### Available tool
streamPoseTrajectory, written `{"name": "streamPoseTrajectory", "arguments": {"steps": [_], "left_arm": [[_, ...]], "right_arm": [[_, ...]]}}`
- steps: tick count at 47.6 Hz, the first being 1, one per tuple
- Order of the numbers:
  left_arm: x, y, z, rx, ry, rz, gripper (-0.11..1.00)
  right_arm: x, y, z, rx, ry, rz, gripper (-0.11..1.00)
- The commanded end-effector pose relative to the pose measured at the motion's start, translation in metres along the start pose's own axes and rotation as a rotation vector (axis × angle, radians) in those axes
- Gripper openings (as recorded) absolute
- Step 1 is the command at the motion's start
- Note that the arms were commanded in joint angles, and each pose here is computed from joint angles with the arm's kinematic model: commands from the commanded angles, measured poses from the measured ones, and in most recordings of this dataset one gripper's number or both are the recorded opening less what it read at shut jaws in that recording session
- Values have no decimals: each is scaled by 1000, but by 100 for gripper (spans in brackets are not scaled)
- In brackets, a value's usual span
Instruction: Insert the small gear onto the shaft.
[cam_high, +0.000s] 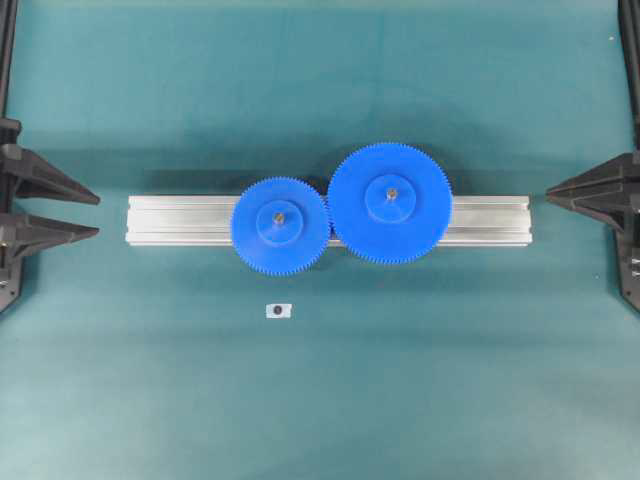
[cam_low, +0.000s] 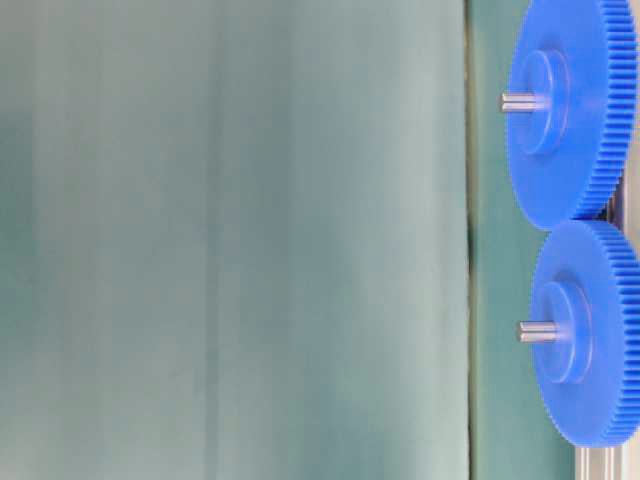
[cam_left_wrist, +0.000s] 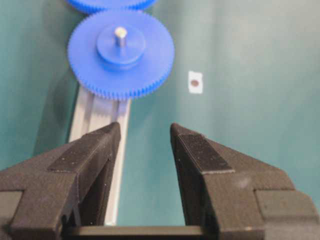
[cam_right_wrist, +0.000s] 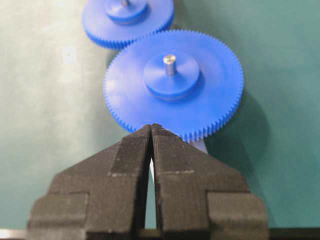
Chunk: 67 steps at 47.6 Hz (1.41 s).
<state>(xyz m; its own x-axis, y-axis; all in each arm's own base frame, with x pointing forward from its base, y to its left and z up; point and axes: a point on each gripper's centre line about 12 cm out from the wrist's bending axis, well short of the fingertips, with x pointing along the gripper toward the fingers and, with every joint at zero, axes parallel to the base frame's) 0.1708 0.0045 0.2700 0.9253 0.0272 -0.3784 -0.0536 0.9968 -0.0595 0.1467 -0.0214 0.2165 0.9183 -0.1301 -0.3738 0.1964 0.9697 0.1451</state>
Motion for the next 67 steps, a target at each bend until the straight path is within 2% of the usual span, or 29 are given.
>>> {"name": "streamPoseTrajectory", "arguments": {"steps": [1, 45, 67], "left_arm": [[-2, -1, 7, 0, -23, -3, 42], [-8, 0, 0, 1, -41, -5, 42], [-6, 0, -10, 1, -17, -4, 42]], "right_arm": [[0, 0, 4, 6, -10, -4, 7], [0, -1, -1, 3, -40, -1, 7], [0, -2, -3, 4, -32, -4, 7]]}}
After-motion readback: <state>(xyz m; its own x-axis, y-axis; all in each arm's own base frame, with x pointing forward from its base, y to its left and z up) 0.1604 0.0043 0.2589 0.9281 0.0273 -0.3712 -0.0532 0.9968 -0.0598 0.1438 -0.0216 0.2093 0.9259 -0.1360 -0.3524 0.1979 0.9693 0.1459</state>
